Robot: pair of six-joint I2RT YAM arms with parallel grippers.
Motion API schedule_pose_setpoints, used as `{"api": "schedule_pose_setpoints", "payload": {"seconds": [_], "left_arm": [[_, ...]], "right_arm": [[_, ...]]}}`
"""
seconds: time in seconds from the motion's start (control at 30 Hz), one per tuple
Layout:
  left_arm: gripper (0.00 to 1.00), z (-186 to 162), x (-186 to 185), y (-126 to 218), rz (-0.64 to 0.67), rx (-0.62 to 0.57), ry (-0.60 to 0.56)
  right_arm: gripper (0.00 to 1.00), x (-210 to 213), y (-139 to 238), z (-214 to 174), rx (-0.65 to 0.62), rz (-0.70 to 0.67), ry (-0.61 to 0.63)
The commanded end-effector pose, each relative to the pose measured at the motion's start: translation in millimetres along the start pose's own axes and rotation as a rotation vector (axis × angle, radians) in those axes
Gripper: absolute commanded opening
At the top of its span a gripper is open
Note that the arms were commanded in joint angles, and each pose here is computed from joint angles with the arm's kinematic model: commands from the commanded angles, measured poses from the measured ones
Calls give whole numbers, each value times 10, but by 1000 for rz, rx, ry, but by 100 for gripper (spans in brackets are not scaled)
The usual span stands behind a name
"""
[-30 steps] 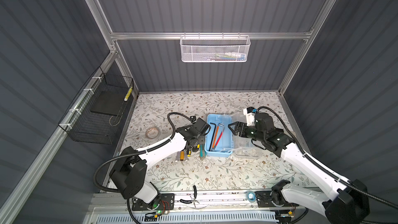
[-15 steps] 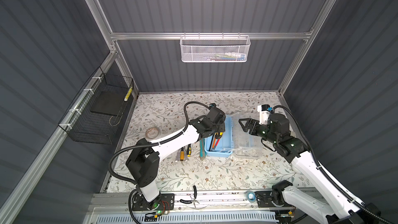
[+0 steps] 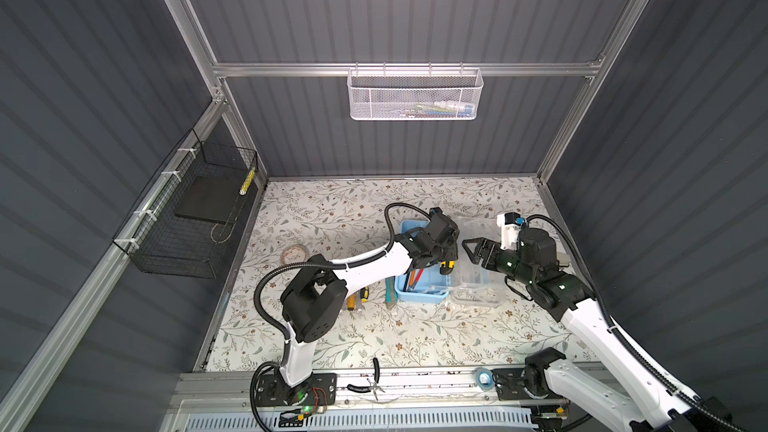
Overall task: Pack the tool kit
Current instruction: 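Carry the yellow utility knife into the blue box while right gripper holds lid, then open the left gripper to drop the knife and withdraw it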
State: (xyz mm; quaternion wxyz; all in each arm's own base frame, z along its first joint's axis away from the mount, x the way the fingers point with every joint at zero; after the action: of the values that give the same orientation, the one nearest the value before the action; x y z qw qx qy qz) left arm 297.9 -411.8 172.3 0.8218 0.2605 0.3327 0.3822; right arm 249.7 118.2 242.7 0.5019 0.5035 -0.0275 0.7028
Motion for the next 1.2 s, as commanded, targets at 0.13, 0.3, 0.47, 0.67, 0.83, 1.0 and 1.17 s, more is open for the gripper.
{"api": "schedule_pose_setpoints", "payload": {"seconds": [0.13,0.3,0.47,0.67,0.83,1.0,1.17], "left_arm": [[37,139,-122,-54,-41,-32,42],[56,191,-187,-74,-55,-21,10],[58,230,-143,9,-30,-30,-12],[61,362,9,455,99,-108,-105],[64,266,330,821,221,-112,-142],[70,53,761,1129,320,-77,-143],[71,-14,1194,1327,318,-53,-60]], "right_arm": [[80,-28,47,-19,-7,11,-5],[81,-24,70,-27,-4,10,1],[81,20,113,-10,-3,18,8],[80,103,135,-5,19,50,25],[80,164,132,14,47,46,38],[80,211,154,39,43,39,45],[80,275,145,-13,51,25,55]]}}
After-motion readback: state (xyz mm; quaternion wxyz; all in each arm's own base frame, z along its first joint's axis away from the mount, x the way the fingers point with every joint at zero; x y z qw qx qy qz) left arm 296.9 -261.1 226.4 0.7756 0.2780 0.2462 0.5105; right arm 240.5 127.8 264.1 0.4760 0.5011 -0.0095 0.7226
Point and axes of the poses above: each gripper's point midway between its finger pads, its own y axis back along the fingers, its own x axis along the line the jaws close on, z = x × y, the point moved 5 cm from there along y, back along the fingers, and after that the axes turned 15 degrees about -y, right-handed, at the moved point
